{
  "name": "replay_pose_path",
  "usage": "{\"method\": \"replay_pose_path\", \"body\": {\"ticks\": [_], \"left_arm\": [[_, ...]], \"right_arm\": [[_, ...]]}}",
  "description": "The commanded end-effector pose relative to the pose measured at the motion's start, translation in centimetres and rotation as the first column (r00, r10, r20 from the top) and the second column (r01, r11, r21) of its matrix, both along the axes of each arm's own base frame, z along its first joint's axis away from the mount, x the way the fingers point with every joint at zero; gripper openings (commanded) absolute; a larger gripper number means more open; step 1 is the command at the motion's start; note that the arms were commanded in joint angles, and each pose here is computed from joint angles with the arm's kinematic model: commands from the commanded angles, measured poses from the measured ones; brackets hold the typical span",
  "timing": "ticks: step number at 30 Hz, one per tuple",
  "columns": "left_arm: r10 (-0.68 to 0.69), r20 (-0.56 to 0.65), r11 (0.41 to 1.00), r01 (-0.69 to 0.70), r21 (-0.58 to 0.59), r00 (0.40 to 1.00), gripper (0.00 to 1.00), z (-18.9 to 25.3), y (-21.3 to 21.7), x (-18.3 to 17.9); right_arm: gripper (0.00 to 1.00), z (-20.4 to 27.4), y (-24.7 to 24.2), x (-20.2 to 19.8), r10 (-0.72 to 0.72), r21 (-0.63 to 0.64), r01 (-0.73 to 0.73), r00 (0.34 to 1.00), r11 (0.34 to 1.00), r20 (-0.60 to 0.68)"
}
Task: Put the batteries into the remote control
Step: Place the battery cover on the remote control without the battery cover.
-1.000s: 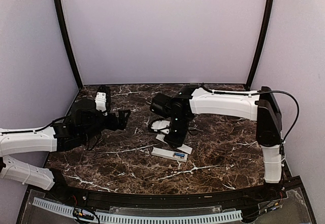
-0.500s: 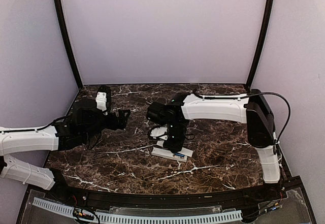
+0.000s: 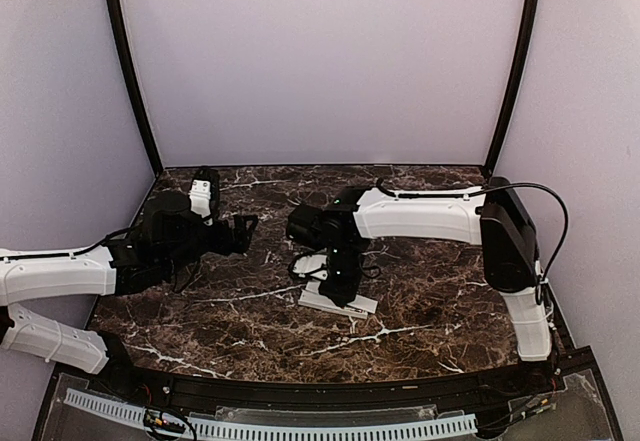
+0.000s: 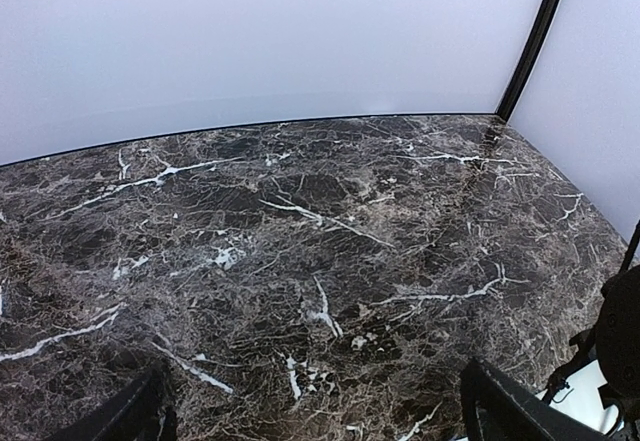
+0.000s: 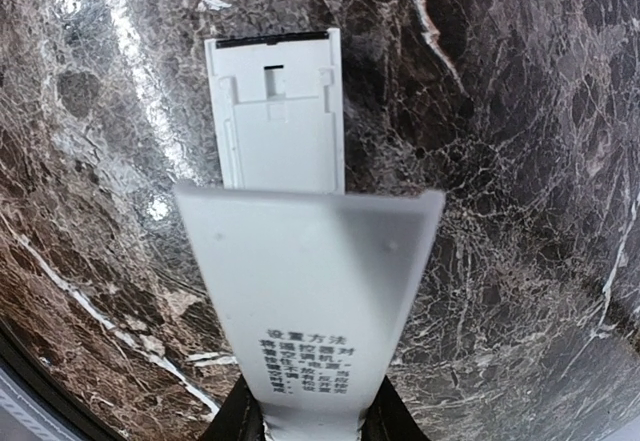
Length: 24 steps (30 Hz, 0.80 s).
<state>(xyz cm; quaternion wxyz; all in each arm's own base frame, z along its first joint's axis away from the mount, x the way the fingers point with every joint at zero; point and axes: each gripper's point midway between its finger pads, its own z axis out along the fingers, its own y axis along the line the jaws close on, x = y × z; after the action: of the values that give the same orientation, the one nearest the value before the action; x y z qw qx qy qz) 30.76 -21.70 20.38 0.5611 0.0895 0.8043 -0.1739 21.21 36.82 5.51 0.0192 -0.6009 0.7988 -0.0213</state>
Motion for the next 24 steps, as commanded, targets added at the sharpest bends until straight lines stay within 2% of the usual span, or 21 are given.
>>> {"method": "replay_pose_path", "body": {"ticks": [1,10,24], "left_arm": [[-0.003,0.006,1.0,0.003,-0.011,1.0,0.98,0.7,-0.1,0.2],[-0.006,0.008,1.0,0.006,-0.014,1.0,0.98,0.8,-0.1,0.2],[-0.011,0.008,1.0,0.011,-0.016,1.0,0.98,0.8,-0.2,0.2]], "right_arm": [[0.12,-0.3,0.3,-0.7,0.025,-0.006,-0.025,0.999,1.0,-0.024],[0.14,-1.1,-0.1,0.1,0.028,-0.046,-0.027,0.999,0.999,0.016],[0.19,-1.4,-0.1,-0.4,0.032,-0.043,-0.033,0.999,0.999,-0.014]]}}
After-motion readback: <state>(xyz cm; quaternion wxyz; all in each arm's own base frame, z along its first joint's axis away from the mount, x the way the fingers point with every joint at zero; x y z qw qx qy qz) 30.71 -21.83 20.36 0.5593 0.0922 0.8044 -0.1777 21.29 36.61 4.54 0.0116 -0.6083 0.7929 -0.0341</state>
